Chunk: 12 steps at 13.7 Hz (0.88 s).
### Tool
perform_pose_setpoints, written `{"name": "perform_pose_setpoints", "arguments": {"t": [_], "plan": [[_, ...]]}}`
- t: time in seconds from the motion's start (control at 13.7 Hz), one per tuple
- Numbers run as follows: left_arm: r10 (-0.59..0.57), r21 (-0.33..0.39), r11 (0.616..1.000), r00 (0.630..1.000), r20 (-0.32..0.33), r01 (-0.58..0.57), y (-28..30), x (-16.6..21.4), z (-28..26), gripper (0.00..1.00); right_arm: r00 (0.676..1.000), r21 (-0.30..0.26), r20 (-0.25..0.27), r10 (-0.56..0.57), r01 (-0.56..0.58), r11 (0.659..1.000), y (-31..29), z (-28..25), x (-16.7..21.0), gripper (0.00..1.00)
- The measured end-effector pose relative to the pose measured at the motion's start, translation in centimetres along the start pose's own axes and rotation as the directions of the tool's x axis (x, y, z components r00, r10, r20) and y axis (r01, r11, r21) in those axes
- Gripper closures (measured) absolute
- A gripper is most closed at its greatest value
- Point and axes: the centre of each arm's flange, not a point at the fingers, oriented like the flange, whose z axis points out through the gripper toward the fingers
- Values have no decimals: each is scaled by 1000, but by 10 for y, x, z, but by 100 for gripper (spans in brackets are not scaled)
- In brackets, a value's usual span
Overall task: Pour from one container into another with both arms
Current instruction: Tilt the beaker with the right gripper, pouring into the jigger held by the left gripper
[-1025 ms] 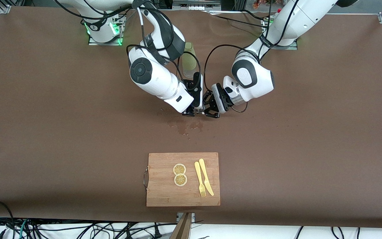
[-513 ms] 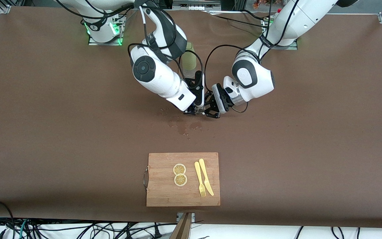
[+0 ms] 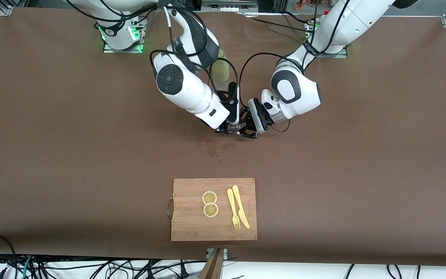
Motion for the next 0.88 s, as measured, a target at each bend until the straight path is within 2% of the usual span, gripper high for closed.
{"name": "perform_pose_setpoints", "arguments": {"t": [0.88], "plan": [[-4, 3, 1000, 1000, 0, 4, -1, 0, -1, 78, 1000, -4, 13, -15, 15, 1000, -3, 2, 3, 87]]}}
